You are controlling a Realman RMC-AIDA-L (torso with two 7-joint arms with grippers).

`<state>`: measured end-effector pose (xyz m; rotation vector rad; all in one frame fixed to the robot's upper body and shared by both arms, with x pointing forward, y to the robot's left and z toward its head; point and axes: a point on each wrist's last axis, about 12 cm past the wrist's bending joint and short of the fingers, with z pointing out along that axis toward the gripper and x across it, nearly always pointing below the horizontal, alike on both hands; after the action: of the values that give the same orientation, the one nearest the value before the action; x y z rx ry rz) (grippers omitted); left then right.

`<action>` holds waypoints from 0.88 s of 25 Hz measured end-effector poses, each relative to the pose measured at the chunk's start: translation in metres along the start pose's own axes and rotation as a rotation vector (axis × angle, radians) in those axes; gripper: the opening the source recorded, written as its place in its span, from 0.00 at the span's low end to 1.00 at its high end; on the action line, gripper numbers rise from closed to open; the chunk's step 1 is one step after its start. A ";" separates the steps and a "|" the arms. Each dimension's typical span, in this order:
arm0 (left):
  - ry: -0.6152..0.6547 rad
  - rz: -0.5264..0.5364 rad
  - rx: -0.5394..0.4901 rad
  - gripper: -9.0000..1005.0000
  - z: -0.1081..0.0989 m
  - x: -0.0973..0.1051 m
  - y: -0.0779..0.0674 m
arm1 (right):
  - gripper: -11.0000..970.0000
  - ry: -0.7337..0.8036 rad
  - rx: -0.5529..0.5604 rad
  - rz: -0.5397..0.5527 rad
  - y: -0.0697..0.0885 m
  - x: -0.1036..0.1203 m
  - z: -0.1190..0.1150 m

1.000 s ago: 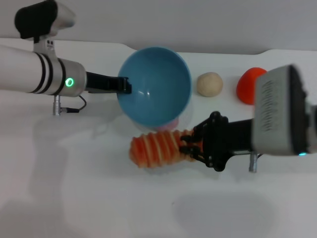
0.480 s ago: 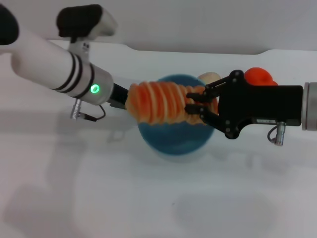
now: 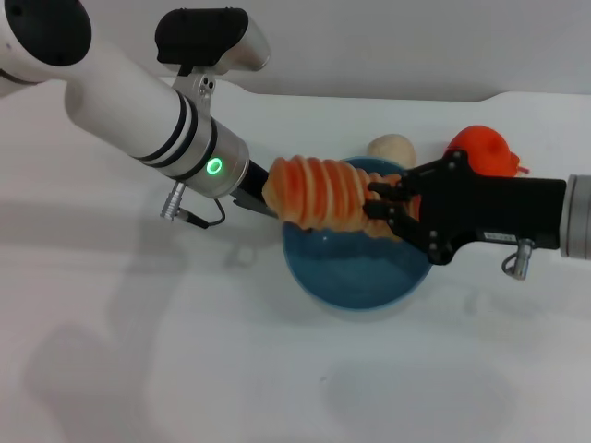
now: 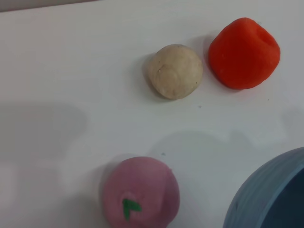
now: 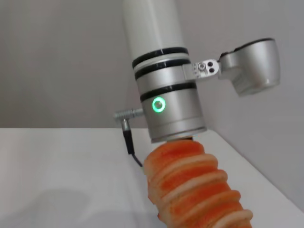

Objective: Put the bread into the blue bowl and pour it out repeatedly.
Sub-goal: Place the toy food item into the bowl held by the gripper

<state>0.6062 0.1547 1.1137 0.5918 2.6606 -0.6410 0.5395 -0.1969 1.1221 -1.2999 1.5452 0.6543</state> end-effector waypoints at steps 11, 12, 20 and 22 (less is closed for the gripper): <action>0.034 0.008 -0.016 0.01 -0.002 -0.006 -0.006 | 0.18 0.008 0.011 0.037 0.009 0.010 -0.010; 0.038 0.009 -0.017 0.01 -0.002 -0.006 -0.006 | 0.19 0.009 0.016 0.042 0.009 0.011 -0.011; 0.043 0.020 -0.017 0.01 -0.003 -0.009 -0.009 | 0.38 -0.007 0.069 0.064 0.006 0.014 -0.028; 0.047 0.022 -0.016 0.01 -0.003 -0.010 -0.010 | 0.46 -0.042 0.102 0.079 0.003 0.012 -0.036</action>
<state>0.6092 0.1453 1.1237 0.6384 2.6957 -0.6063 0.5257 -0.2318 1.1246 -1.1477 1.5816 0.6401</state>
